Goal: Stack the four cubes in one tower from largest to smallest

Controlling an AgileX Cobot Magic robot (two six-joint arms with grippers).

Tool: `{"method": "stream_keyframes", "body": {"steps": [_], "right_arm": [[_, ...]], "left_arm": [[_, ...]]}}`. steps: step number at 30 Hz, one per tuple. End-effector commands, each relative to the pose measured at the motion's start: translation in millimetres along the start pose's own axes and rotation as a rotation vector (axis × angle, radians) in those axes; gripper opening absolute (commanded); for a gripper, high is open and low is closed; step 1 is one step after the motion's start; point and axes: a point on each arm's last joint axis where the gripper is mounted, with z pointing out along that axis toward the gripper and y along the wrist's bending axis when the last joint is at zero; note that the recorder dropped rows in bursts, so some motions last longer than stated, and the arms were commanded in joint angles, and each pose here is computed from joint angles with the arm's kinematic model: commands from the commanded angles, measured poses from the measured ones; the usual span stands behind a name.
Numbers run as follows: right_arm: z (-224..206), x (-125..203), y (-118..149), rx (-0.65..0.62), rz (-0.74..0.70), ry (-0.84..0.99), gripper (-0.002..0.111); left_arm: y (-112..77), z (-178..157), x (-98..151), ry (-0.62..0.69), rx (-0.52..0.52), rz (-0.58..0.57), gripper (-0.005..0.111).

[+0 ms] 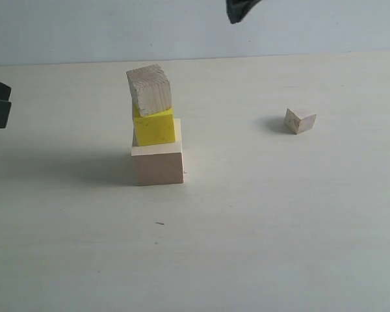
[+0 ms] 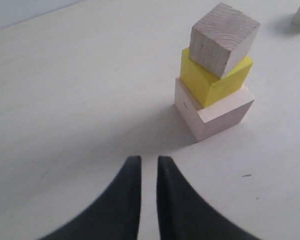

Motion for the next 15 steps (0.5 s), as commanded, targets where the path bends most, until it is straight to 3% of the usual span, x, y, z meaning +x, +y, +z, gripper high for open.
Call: {"method": "stream_keyframes", "body": {"steps": [1,9,15], "right_arm": [[-16,20,-32,0.037,0.033,0.011,0.000],[-22,48,-62,-0.038,0.052,-0.031,0.000],[-6,60,-48,-0.238,0.039,-0.015,0.000]], "left_arm": [[-2.6,13,-5,-0.019,0.000,0.028,0.000],[-12.1,48,-11,-0.009,0.027,0.018,0.000],[-10.1,76,-13,-0.005,0.030,-0.033,0.000]]}}
